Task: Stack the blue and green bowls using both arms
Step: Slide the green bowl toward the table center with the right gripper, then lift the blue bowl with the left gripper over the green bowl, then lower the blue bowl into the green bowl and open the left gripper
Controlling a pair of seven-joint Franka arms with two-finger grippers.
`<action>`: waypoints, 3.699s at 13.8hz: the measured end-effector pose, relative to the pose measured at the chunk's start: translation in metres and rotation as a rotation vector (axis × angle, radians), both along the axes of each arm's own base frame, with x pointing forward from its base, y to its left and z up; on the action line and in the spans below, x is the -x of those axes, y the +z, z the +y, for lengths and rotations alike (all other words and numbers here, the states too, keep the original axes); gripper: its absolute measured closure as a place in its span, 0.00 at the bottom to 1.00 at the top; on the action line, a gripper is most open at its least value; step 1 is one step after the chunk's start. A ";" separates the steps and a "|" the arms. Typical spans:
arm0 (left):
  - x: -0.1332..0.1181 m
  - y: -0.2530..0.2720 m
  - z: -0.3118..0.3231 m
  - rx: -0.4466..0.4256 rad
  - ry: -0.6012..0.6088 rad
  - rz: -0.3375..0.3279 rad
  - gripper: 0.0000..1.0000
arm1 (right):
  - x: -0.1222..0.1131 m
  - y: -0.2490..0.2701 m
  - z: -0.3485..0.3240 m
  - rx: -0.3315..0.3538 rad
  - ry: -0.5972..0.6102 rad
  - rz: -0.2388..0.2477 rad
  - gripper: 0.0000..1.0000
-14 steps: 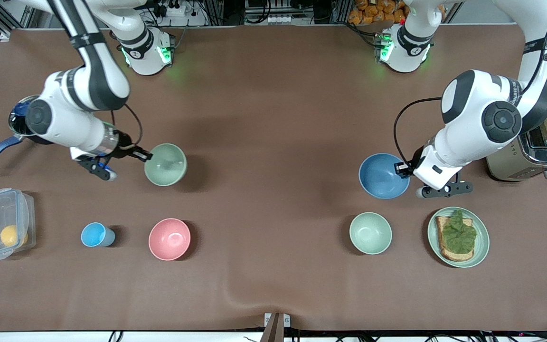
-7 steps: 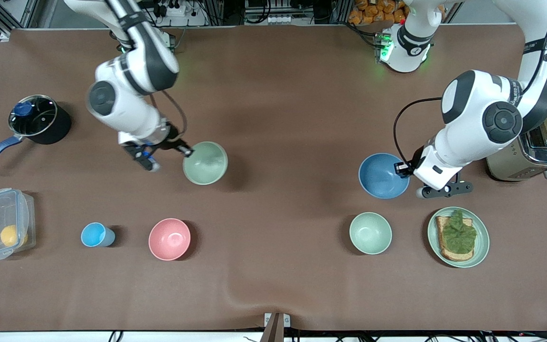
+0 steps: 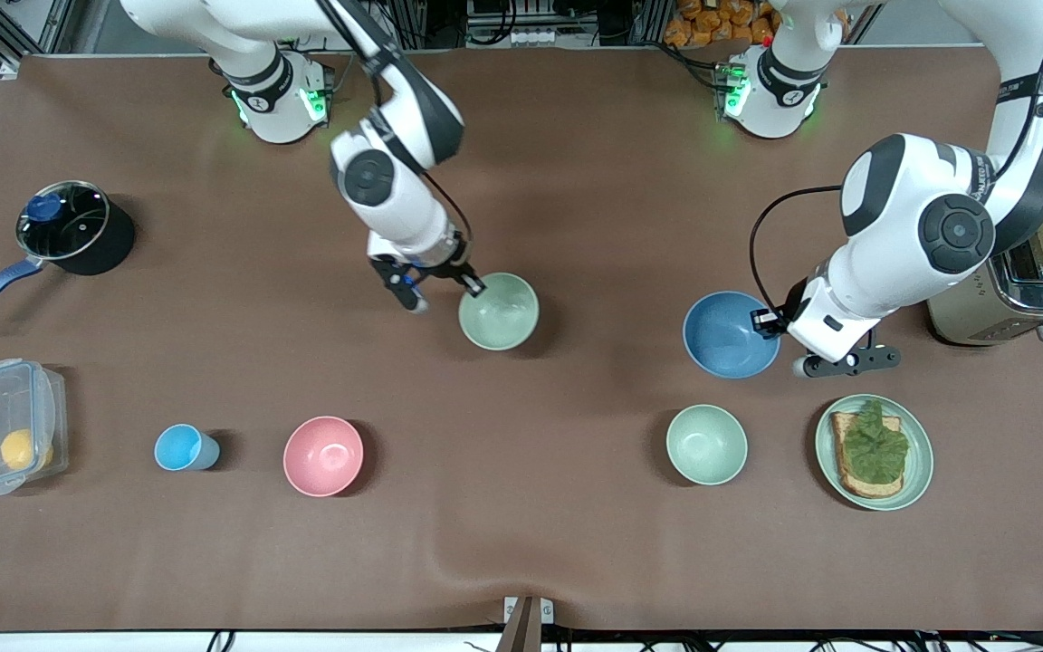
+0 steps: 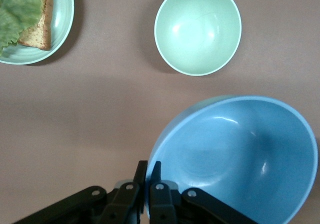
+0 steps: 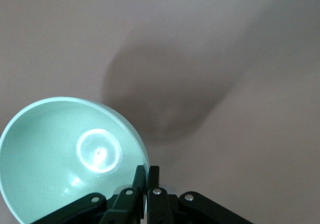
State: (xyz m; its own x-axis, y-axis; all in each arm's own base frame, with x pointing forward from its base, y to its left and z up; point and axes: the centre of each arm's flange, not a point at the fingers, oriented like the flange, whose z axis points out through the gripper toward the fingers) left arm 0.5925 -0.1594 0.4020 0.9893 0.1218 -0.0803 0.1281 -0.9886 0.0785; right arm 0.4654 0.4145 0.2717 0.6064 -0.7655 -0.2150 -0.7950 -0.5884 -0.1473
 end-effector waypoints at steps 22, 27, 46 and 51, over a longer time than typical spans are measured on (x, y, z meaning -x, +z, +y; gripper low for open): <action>0.023 -0.061 -0.077 0.070 -0.072 0.139 0.96 | -0.021 -0.019 0.059 0.116 -0.091 -0.009 0.00; 0.023 -0.083 -0.105 0.126 -0.048 0.177 0.96 | -0.074 0.001 0.012 0.096 -0.223 0.069 0.00; 0.047 -0.155 -0.244 0.123 0.137 0.176 0.96 | -0.072 -0.065 -0.013 -0.070 -0.488 0.126 0.00; 0.048 -0.160 -0.251 0.093 0.102 0.148 0.71 | -0.071 -0.066 -0.013 -0.070 -0.489 0.126 0.00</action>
State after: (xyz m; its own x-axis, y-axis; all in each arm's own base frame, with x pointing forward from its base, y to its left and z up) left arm 0.5441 -0.4103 0.2424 0.9486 0.2064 -0.2397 0.2445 -0.9592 0.1419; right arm 0.5369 0.4012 0.2060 0.1469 -0.9345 -0.3244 -0.9891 -0.1352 -0.0584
